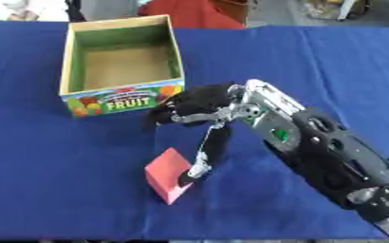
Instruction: Pick up objects on the table and place them in the box.
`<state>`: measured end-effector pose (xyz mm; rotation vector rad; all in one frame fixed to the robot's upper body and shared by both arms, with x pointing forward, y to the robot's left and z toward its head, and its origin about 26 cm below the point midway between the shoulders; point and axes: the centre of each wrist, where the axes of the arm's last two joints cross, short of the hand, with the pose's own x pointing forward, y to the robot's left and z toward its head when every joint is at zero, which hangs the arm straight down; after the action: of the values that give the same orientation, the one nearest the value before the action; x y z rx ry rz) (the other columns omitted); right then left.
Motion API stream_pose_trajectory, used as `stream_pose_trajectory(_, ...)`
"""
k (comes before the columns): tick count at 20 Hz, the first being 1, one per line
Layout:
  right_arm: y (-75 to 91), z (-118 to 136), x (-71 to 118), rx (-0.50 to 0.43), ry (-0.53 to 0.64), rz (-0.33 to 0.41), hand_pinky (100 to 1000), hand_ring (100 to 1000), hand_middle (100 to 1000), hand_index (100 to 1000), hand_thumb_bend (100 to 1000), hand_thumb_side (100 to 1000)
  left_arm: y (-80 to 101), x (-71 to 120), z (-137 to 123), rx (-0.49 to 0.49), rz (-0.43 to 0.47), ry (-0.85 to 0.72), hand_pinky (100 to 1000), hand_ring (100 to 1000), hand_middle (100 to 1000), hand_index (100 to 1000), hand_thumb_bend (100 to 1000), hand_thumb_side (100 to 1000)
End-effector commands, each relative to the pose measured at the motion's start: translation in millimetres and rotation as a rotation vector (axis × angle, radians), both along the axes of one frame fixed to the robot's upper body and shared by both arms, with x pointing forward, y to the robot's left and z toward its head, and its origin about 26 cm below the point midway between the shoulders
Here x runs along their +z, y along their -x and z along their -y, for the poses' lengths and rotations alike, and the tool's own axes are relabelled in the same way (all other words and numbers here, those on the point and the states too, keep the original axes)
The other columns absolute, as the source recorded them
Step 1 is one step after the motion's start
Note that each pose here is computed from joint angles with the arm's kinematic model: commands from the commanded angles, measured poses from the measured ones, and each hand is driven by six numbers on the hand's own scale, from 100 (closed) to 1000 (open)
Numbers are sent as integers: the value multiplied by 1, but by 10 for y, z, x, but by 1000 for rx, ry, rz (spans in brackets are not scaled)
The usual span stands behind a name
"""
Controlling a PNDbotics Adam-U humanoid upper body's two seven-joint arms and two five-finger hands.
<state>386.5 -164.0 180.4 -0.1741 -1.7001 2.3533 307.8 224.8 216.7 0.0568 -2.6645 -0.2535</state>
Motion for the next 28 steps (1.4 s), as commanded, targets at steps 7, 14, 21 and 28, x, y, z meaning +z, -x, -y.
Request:
stream_pose_trajectory(7,45,32,201,259,268,76,932,880,906,974,594,636,28,68,-28,6,24,-30,548,802,817,844,100,872)
stream_pose_trajectory(14,32,12,119,279,306,79,941,889,915,980,596,612,28,66,-27,4,24,-33,548,802,818,844,100,869)
stream_pose_trajectory(21,23,0,66,292,344,104,966,901,923,1000,598,608,28,64,-24,1,23,-33,547,803,820,845,100,869)
stream_pose_trajectory(28,-1,10,-14,304,377,107,966,903,928,1000,599,609,28,61,-25,3,21,-31,546,804,821,845,100,870)
